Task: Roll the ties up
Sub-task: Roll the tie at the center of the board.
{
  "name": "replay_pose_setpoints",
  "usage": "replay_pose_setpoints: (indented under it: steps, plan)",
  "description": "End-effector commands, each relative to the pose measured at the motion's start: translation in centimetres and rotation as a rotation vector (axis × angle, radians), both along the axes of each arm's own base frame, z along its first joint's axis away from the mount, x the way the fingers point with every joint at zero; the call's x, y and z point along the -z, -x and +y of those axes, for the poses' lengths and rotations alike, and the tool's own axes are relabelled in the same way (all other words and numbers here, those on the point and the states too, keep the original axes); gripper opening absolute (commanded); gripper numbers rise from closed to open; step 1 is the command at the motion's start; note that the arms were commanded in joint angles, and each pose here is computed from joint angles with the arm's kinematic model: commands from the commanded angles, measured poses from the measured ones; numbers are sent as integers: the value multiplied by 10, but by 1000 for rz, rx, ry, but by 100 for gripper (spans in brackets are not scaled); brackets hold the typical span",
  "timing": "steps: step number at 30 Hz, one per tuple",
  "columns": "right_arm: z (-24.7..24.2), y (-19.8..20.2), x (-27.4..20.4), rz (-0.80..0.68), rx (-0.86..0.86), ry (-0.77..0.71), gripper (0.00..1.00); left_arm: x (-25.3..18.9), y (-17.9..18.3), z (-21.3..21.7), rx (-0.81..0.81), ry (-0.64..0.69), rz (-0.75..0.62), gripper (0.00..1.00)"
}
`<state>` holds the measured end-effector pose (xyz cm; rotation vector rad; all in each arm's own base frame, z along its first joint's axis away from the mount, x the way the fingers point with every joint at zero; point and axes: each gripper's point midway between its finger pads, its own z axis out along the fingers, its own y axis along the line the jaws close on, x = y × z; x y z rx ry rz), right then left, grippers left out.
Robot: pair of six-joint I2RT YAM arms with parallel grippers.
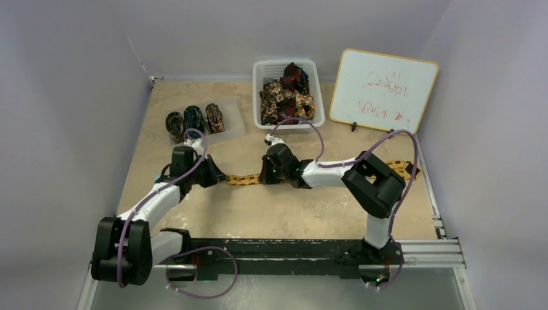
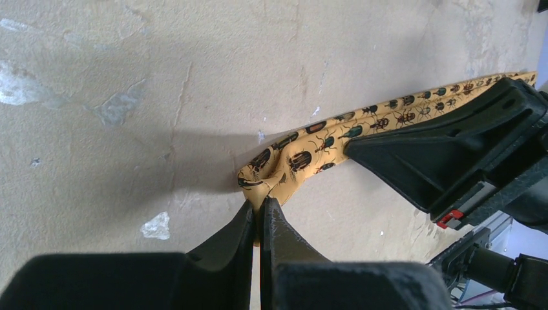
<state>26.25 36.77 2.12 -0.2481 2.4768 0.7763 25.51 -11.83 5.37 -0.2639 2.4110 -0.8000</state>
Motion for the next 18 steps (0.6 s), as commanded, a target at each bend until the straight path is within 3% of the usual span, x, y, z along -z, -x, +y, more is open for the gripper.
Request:
replay_pose_setpoints:
  steps: [1,18]
  plan:
    - [-7,-4,12,-14,25,46,0,-25,-12,-7,7,23,-62,0]
    - [7,10,0,41,-29,-35,0,-80,-18,-72,173,68,-141,0]
